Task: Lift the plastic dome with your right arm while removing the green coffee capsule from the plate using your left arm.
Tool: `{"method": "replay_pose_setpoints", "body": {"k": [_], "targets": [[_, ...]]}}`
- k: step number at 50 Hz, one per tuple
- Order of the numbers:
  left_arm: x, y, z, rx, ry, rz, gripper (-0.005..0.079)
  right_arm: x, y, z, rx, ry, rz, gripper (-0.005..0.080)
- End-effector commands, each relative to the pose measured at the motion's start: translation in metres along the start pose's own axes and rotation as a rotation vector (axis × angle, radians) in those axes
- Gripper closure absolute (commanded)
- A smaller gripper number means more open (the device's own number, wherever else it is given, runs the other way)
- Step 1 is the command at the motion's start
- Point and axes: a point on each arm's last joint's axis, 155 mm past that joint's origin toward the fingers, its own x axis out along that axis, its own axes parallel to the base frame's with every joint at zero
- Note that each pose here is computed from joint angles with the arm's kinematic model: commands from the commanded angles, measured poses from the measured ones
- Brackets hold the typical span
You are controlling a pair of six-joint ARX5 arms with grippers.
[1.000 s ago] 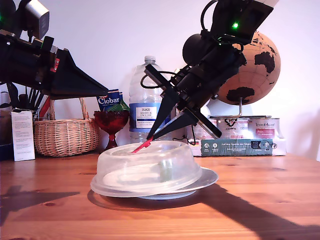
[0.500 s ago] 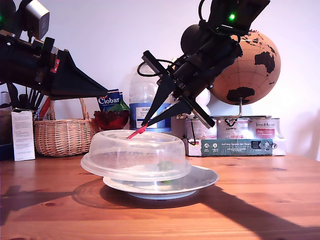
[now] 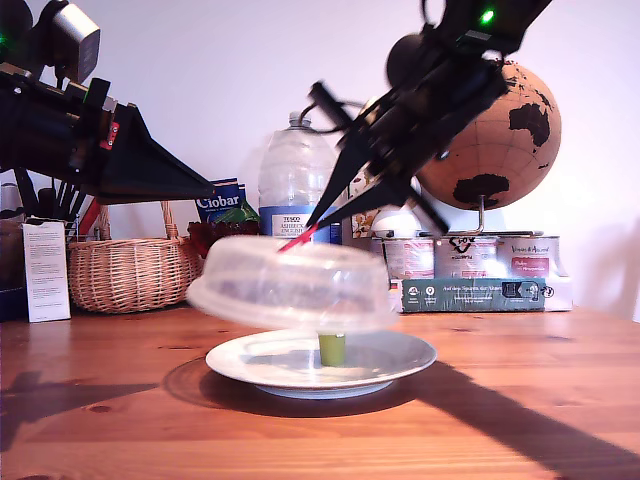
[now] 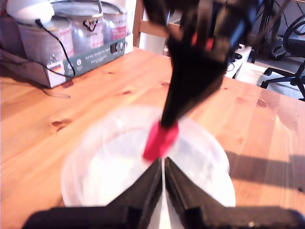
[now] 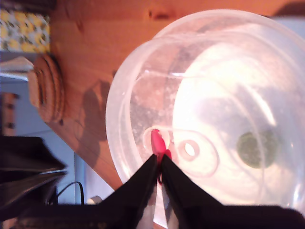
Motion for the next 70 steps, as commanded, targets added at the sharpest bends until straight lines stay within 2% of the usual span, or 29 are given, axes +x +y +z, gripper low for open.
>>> {"method": "replay_pose_setpoints", "body": {"k": [1,16,24,28,38,49,61,70], "targets": [[0.002,0.000,-0.004,-0.003,0.007,-0.003,0.0762,-0.017,0.008,0.007,-0.032,-0.038,0.009,0.0765],[0.005,-0.003,-0.006,0.014,0.013,-0.012,0.0747,-0.042,-0.029,0.027,-0.012,-0.098,-0.052,0.0765],[0.019,-0.008,-0.021,0.062,0.040,-0.046,0.0654,-0.058,-0.048,0.037,-0.001,-0.129,-0.077,0.0765],[0.026,-0.010,-0.030,0.158,0.051,-0.065,0.0597,-0.068,-0.058,0.043,-0.002,-0.145,-0.094,0.0765],[0.041,-0.002,-0.042,0.233,0.032,-0.073,0.0517,-0.089,-0.081,0.056,-0.016,-0.194,-0.152,0.0765],[0.061,0.010,-0.060,0.213,0.041,-0.104,0.0419,-0.107,-0.100,0.068,-0.023,-0.243,-0.188,0.0765],[0.084,0.017,-0.068,0.198,0.049,-0.156,0.0384,-0.111,-0.104,0.069,-0.021,-0.248,-0.193,0.0765],[0.090,0.018,-0.068,0.191,0.046,-0.182,0.0382,-0.103,-0.099,0.063,-0.026,-0.220,-0.190,0.0765]]}}
